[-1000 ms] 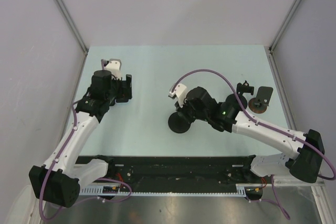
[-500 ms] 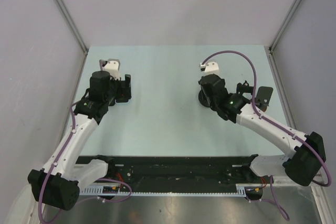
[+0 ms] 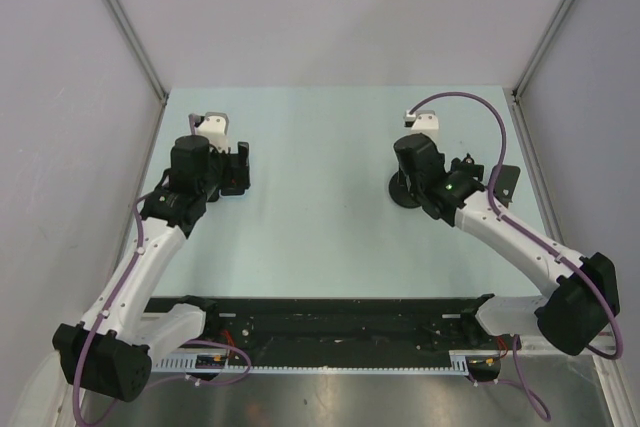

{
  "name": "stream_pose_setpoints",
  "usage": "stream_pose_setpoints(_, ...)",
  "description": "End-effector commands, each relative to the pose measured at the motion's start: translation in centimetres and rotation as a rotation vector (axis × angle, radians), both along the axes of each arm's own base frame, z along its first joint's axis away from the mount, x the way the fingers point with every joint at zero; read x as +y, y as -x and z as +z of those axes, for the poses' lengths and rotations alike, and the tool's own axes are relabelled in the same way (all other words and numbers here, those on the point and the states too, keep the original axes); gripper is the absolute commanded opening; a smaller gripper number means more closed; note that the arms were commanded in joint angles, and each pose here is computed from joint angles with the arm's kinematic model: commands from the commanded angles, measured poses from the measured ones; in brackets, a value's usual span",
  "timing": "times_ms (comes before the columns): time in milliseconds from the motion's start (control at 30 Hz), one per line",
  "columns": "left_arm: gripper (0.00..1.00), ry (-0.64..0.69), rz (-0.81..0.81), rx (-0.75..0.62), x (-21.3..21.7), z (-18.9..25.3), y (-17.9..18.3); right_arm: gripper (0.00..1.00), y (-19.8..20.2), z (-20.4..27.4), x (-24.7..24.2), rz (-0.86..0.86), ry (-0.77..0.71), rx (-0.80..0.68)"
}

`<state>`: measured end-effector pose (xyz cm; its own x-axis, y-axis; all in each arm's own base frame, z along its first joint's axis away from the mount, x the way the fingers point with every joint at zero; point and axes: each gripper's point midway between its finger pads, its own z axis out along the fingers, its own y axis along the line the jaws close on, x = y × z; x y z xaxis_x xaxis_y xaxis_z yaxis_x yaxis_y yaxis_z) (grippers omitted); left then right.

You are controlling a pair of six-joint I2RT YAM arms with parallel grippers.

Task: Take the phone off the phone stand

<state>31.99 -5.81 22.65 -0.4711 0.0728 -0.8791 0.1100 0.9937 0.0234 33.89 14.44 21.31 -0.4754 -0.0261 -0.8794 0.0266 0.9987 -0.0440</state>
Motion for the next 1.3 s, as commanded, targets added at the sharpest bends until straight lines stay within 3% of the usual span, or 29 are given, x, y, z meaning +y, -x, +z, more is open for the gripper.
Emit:
stream_pose_setpoints(0, 1.00, -0.023, -0.020, -0.044, 0.1, 0.9, -0.2, 0.00, -0.8, 1.9, -0.2, -0.021, -0.074, -0.055)
stream_pose_setpoints(600, 1.00, -0.024, -0.015, -0.044, 0.1, 0.9, -0.1, 0.02, -2.2, -0.8, 0.4, 0.017, -0.069, 0.017)
stream_pose_setpoints(833, 1.00, -0.020, -0.004, -0.067, 0.4, 1.5, 0.0, 0.41, -1.9, 2.3, 0.6, 0.039, -0.122, -0.066)
stream_pose_setpoints(1067, 1.00, 0.025, -0.019, -0.138, 0.0, 3.3, 1.0, 0.61, -0.2, 8.0, 0.1, 0.073, -0.193, -0.213)
stream_pose_setpoints(1267, 1.00, 0.112, 0.027, -0.339, 1.4, 8.5, 4.9, 0.85, 3.2, 13.9, -3.3, 0.040, -0.224, -0.377)
